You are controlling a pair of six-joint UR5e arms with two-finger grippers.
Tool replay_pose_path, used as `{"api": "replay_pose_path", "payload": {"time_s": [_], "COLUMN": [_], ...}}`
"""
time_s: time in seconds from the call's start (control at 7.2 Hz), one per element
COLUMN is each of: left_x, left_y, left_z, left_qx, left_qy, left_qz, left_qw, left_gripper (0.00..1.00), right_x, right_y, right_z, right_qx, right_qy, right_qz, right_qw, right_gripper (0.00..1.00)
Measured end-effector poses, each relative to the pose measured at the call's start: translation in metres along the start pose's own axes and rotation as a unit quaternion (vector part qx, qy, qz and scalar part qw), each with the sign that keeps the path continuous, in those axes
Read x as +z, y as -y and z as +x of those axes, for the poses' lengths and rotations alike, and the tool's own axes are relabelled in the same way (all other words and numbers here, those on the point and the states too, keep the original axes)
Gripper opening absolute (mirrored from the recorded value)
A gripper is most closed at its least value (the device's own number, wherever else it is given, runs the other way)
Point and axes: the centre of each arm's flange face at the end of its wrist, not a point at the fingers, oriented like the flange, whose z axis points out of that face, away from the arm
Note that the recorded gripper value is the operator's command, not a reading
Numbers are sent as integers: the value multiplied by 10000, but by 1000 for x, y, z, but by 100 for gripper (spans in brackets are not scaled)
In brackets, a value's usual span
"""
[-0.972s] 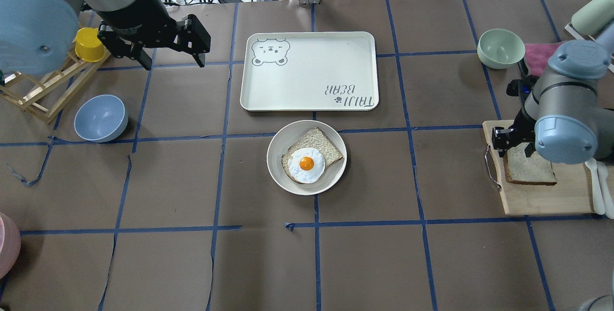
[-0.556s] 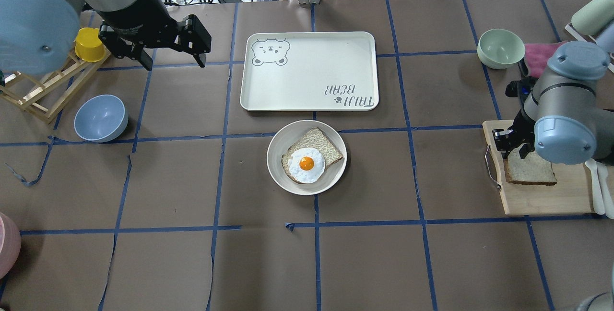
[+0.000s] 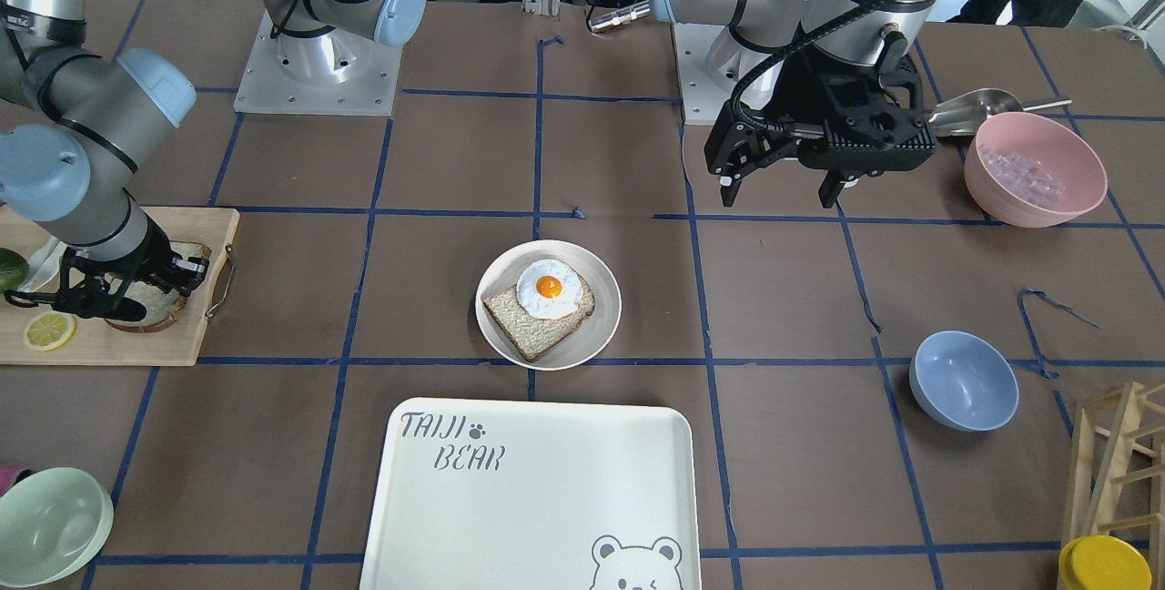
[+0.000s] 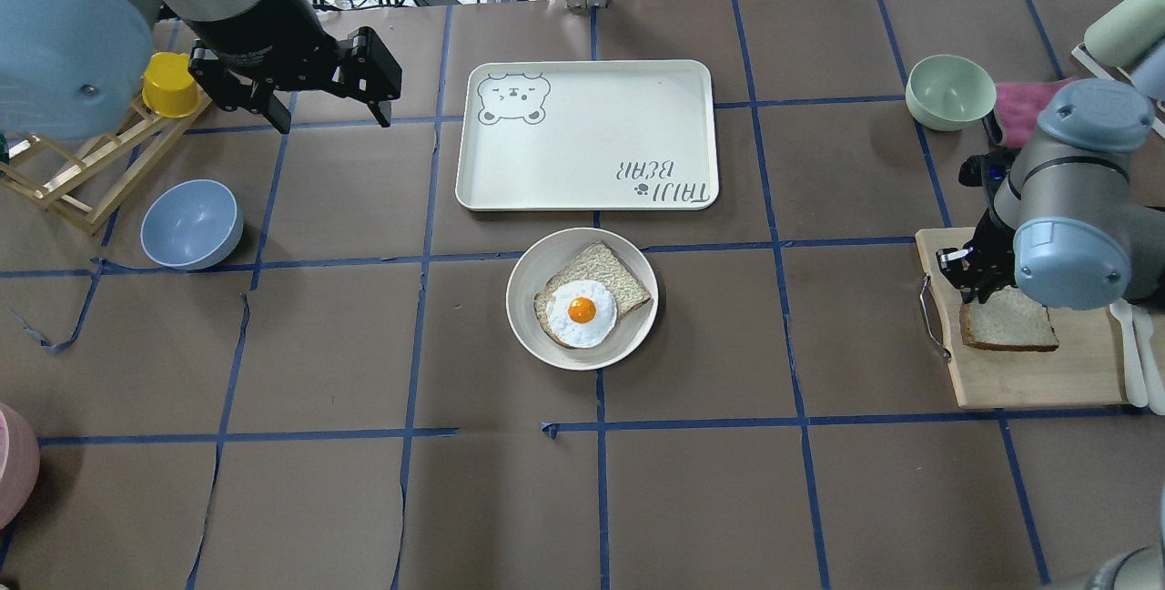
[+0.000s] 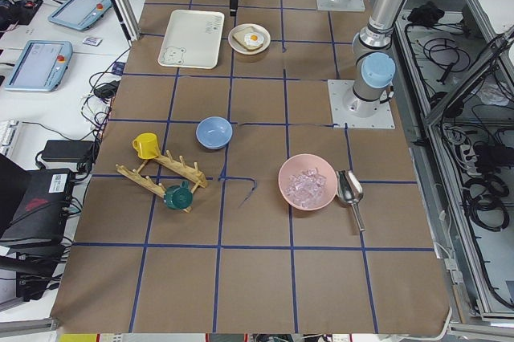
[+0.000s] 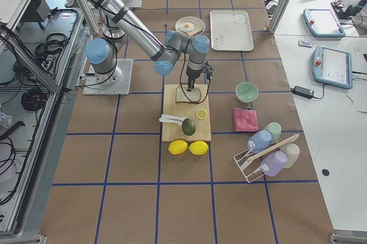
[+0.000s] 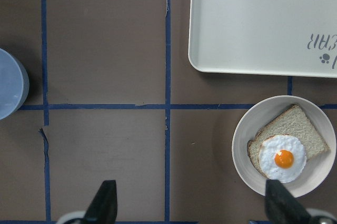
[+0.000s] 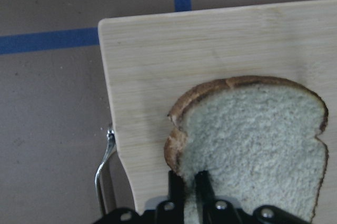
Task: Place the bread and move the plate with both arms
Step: 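Close the right gripper on the bread slice and lift it, then carry the bread slice with the right gripper over the white plate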
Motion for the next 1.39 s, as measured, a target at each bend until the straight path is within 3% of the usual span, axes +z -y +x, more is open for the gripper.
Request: {"api": "replay_pose_path", "payload": {"time_s": [0.83,1.39], "left_x": [0,0], "left_y": [0,0], "left_z": [0,0], "left_qx": [-2,4], "left_qy": [-12,-16], "left_qz": [-2,-2], "left_qw": [10000,10000], "left_gripper": [100,100], "right_x": [-32,-112], "right_y": [5,-5], "right_z": [2,-59], "right_qx": [-199,-642], "right_qy": [-16,93], "right_qz": [209,429], "right_qw": [9996,9970], "right_gripper": [0,0]}}
